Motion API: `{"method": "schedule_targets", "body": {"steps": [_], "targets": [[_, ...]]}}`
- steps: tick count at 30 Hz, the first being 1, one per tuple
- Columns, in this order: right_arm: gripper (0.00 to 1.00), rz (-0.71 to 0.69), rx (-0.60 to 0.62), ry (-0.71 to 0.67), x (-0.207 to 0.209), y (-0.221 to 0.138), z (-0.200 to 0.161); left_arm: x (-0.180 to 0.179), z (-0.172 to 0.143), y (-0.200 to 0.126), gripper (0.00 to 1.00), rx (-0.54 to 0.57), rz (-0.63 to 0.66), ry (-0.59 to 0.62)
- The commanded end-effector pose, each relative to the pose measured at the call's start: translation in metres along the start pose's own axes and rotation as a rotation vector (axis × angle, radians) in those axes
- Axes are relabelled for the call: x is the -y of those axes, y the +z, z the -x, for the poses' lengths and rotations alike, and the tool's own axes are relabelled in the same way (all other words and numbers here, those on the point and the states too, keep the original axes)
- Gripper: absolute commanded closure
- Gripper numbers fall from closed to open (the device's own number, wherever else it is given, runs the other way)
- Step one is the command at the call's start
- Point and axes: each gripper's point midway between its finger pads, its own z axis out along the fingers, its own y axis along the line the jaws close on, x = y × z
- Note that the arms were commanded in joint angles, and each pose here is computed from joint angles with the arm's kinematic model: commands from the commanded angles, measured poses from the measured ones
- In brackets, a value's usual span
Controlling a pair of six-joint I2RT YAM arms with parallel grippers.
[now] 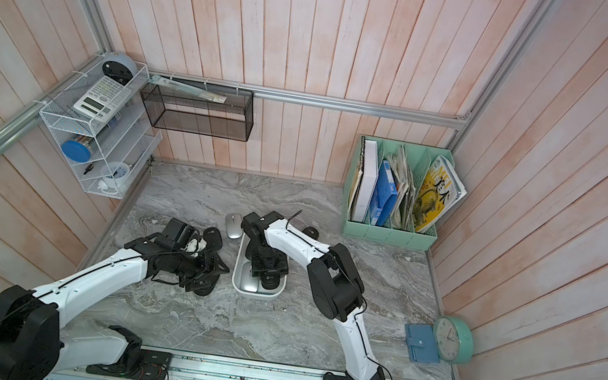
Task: Put the mouse in the storage box
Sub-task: Place the mouse in the storage box.
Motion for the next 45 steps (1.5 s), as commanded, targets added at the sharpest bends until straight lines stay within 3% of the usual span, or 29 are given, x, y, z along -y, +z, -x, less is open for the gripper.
{"method": "schedule_targets", "body": {"steps": [1, 19, 28, 32, 38, 45], "targets": [[0.35, -0.041, -0.053, -0.014, 0.006, 0.011, -0.011, -0.005, 0.0, 0.001, 0.2, 0.014, 0.016, -0.006], [0.28, -0.023, -0.008, -0.018, 0.007, -0.006, -0.01, -0.004, -0.002, 0.003, 0.2, 0.011, 0.002, -0.012], [0.28, 0.03, 0.15, 0.025, 0.009, -0.07, 0.003, 0.003, 0.0, -0.002, 0.2, 0.021, -0.008, -0.005], [0.28, 0.041, 0.229, 0.103, 0.031, -0.102, 0.02, 0.011, 0.003, -0.005, 0.2, 0.033, -0.017, 0.006], [0.24, 0.075, 0.27, 0.251, 0.086, -0.104, 0.062, 0.054, 0.01, -0.006, 0.19, 0.03, -0.08, 0.106], [0.2, 0.115, 0.259, 0.369, 0.127, -0.083, 0.108, 0.145, 0.05, 0.001, 0.19, 0.02, -0.286, 0.206]]}}
